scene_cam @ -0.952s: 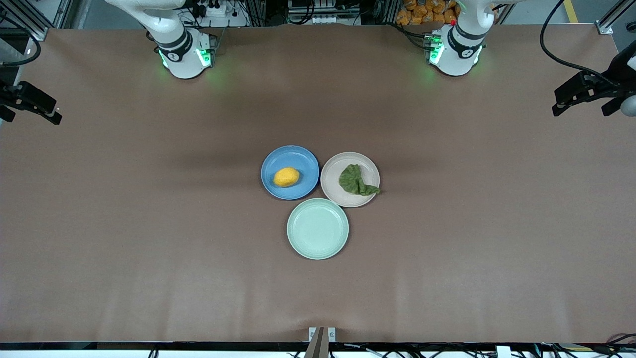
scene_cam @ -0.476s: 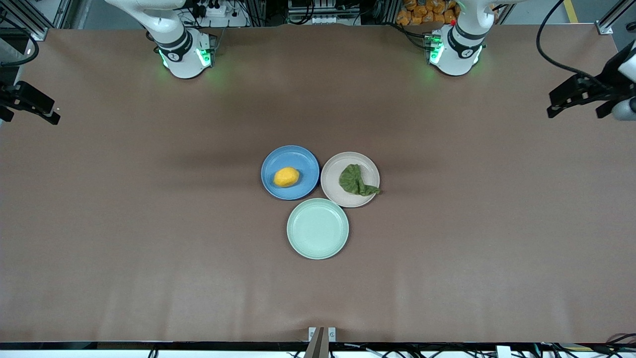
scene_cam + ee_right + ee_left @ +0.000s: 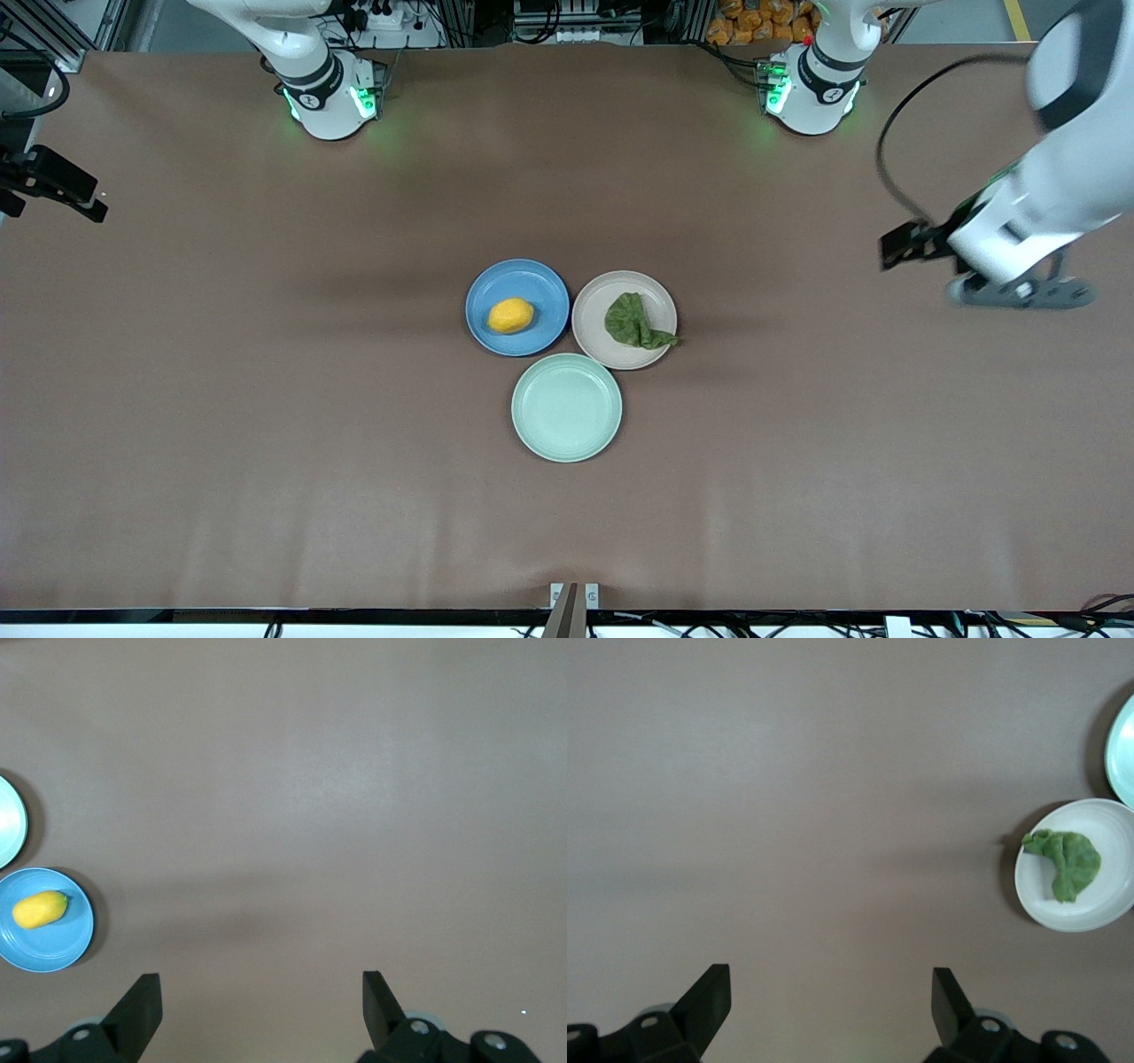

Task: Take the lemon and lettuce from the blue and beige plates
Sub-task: 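Lower the left gripper onto the lettuce while the right gripper reaches the lemon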

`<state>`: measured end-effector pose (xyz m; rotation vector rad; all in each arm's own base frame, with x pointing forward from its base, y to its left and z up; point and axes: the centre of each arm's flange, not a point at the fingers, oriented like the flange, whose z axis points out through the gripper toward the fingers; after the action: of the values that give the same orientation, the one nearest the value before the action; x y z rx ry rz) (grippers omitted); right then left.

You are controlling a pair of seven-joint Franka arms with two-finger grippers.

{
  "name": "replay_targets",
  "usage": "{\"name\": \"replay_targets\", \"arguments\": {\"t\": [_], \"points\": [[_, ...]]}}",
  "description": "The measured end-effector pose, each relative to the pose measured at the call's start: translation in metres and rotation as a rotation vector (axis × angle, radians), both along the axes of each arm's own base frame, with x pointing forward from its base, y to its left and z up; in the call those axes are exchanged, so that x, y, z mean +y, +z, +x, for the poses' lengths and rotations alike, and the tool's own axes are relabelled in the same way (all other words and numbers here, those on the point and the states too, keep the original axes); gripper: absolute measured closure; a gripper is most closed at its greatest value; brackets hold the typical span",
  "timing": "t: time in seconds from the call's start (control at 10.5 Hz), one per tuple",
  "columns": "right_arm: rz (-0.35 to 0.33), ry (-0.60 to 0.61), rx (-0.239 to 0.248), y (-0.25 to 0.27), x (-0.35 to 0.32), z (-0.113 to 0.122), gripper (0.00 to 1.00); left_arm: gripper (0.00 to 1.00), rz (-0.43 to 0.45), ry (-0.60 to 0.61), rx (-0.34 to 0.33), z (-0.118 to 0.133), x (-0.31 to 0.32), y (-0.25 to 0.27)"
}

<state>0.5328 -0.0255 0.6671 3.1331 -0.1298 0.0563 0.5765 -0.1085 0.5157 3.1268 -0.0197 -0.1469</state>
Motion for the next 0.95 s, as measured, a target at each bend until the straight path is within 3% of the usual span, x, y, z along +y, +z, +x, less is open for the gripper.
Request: {"name": "replay_targets", "arguments": {"t": [0.67,0.95], "points": [[0.0,0.012,0.0,-0.002,0.007,0.002,0.0,0.0,0.017,0.191,0.066,-0.016,-0.129,-0.107],[0.002,-0.016,0.024,-0.017,0.014,0.007,0.0,0.0,0.019,0.28,0.063,-0.037,-0.207,-0.151]]}}
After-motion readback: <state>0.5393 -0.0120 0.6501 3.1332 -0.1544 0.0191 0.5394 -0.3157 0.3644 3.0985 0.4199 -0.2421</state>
